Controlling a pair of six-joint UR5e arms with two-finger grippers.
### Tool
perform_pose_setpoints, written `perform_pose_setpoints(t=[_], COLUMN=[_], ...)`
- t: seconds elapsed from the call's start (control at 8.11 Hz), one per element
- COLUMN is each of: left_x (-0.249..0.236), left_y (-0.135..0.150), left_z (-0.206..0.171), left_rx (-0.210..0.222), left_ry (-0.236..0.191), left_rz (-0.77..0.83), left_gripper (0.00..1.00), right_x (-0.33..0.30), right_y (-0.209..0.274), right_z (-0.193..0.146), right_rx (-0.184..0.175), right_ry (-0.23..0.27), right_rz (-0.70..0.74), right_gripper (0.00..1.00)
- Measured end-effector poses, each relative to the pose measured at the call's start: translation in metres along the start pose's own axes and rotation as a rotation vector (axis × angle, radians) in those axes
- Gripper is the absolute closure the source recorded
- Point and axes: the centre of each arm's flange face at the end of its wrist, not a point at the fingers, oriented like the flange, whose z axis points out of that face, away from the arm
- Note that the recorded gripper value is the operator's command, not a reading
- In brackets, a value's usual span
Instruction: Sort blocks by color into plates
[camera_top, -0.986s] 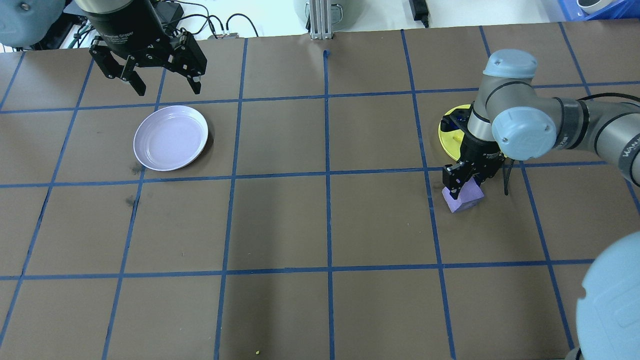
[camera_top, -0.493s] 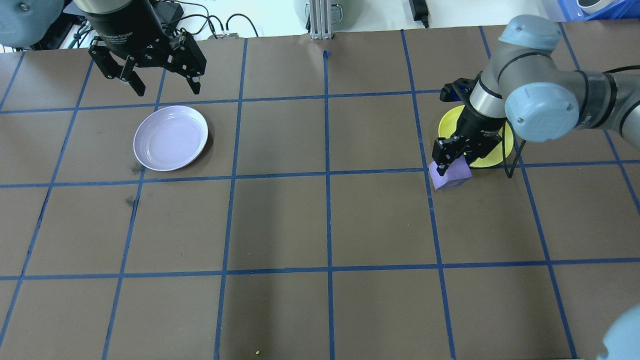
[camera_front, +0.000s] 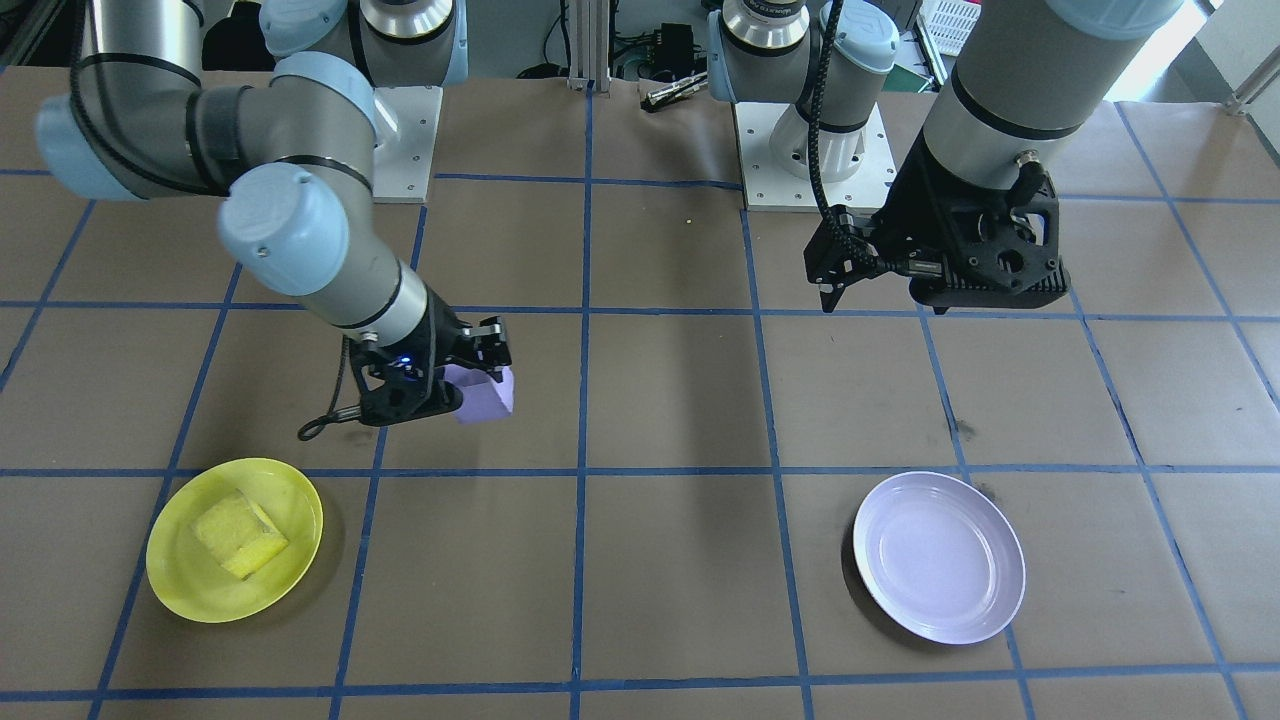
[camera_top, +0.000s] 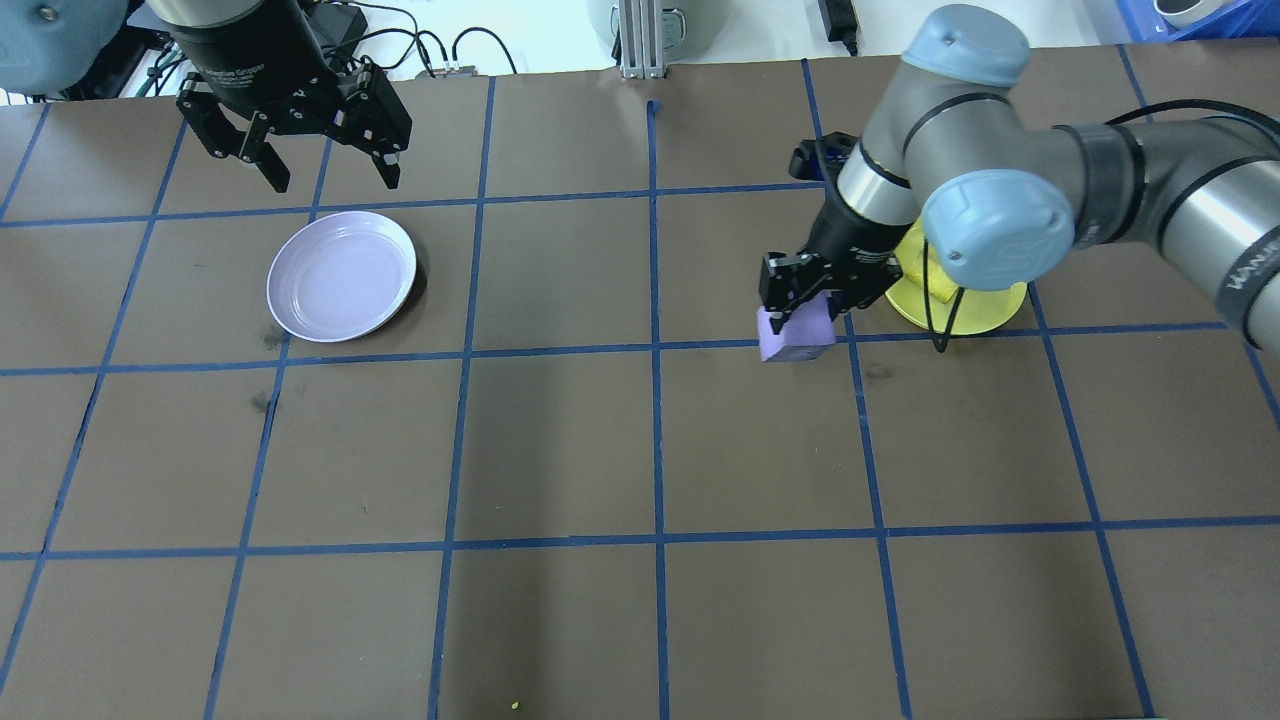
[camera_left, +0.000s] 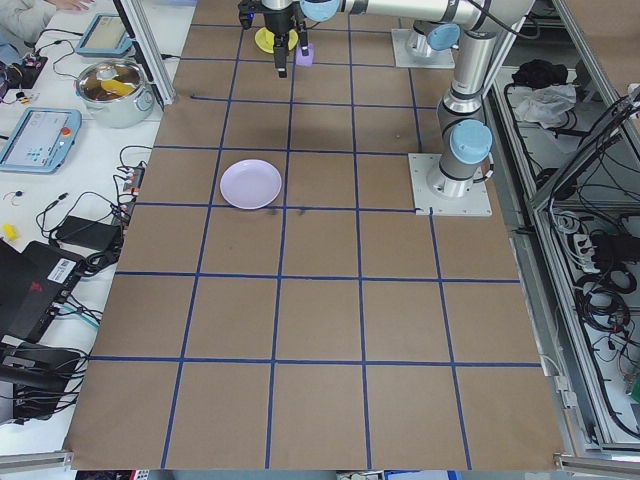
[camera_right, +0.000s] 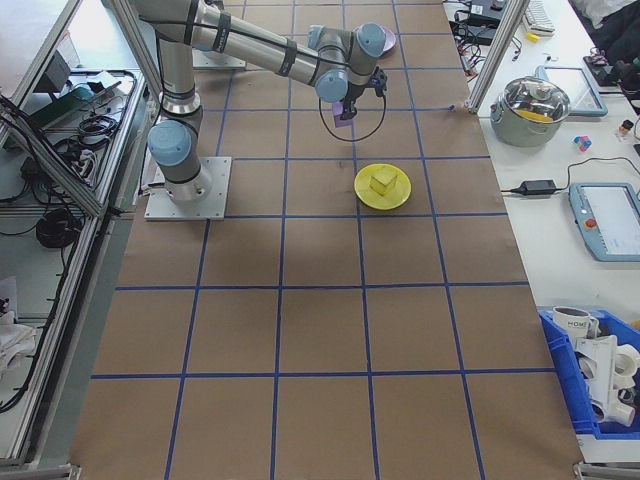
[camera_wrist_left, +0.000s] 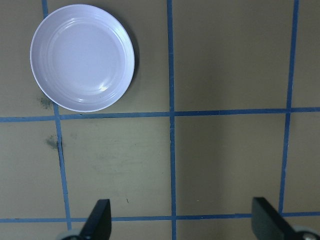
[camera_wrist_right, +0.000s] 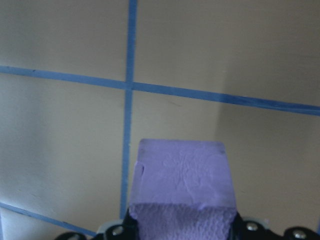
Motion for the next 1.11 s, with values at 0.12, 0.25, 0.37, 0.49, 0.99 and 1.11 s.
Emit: perform_pose_setpoints(t=[0.12,0.25,0.37,0.49,0.99,1.11], left_x=[0.0,0.0,0.0,0.0,0.0,0.0], left_y=[0.0,0.001,0.001,0.002,0.002,0.002], left_z=[0.001,0.002,0.003,0.003,0.003,0.003], left_rx=[-0.003,-0.004,-0.006,-0.006,-0.006,-0.006], left_ry=[-0.001,-0.001,0.0,0.0,0.0,0.0], left_rz=[0.008,0.021,0.029,0.033,0.035,0.035], left_gripper=[0.0,0.0,0.0,0.0,0.0,0.0], right_x=[-0.042,-0.079,-0.109,-0.132,-0.164,-0.167], right_y=[0.002,0.004,0.008,0.014,0.019,0.014], right_z=[0.019,0.042,0.065,0.083,0.123,0.122], right_rx=[0.023,0.041,0.053,0.055,0.053,0.058], right_ry=[-0.008,-0.017,-0.024,-0.027,-0.031,-0.032], right_rz=[-0.01,-0.012,-0.008,0.001,0.016,0.02], right_gripper=[1.0,1.0,1.0,0.91,0.0,0.0])
